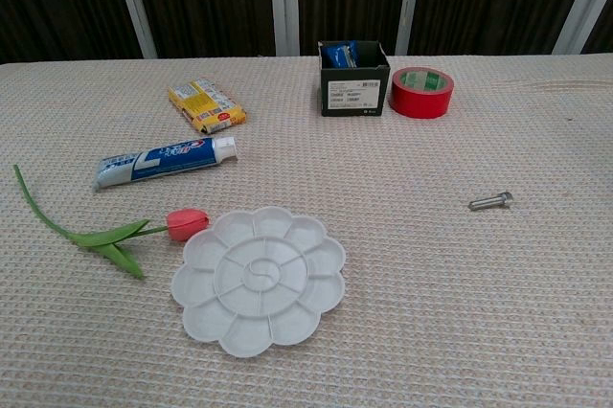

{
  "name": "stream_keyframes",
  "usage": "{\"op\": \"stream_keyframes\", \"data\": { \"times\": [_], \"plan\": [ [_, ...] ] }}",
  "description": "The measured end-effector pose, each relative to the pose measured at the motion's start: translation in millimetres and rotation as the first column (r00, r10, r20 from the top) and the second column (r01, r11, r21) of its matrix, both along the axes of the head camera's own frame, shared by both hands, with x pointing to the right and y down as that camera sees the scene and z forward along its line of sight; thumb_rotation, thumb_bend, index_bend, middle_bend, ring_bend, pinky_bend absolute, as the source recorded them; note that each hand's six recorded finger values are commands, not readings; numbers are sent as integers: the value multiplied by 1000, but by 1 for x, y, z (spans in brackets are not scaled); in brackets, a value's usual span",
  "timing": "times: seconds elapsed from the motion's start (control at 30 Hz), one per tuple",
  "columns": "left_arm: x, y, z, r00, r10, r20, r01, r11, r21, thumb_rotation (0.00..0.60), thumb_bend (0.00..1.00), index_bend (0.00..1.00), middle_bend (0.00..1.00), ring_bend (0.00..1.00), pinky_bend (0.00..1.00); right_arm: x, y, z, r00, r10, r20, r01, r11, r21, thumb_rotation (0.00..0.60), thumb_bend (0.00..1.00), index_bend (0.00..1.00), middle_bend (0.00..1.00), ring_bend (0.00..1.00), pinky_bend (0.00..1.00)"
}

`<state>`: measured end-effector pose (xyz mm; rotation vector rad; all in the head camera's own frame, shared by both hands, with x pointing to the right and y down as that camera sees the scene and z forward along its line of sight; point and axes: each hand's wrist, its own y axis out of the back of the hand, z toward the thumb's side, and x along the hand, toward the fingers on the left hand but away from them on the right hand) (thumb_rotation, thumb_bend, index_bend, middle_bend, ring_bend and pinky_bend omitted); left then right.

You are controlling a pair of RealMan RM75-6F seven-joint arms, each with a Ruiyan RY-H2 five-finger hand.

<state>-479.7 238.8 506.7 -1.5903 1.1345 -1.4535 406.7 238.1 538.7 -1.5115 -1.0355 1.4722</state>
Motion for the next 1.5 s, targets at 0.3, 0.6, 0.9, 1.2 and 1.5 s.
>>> {"op": "stream_keyframes", "data": {
  "times": [0.3, 0.6, 0.9, 1.2, 1.5],
  "plan": [
    [1, 0, -1, 1000, 1, 0, -1, 1000, 1, 600, 251, 144, 0, 0, 0, -1, 2, 4, 1000, -8, -5, 8, 1000, -14, 600, 221, 37, 0, 2, 10],
    [-2, -1, 0, 1000, -14, 1, 14, 1000, 1, 600, 251, 144, 0, 0, 0, 0, 1, 2, 1000, 10, 0, -10, 1000, 1, 600, 222, 37, 0, 4, 10],
    [-2, 1, -3, 1000, -18, -2, 18, 1000, 7, 600, 251, 144, 0, 0, 0, -13, -3, 11, 999, -36, 5, 36, 999, -22, 600, 222, 39, 1, 11, 10],
    [-2, 1, -2, 1000, -16, 1, 16, 1000, 2, 600, 251, 144, 0, 0, 0, -51, -43, 34, 986, -155, 59, 159, 985, -72, 600, 221, 160, 10, 99, 10],
    [-2, 0, 1, 1000, -17, 9, 17, 1000, -3, 600, 251, 144, 0, 0, 0, -84, -78, 60, 976, -193, 99, 208, 963, -173, 600, 221, 213, 20, 111, 28]
  ]
}}
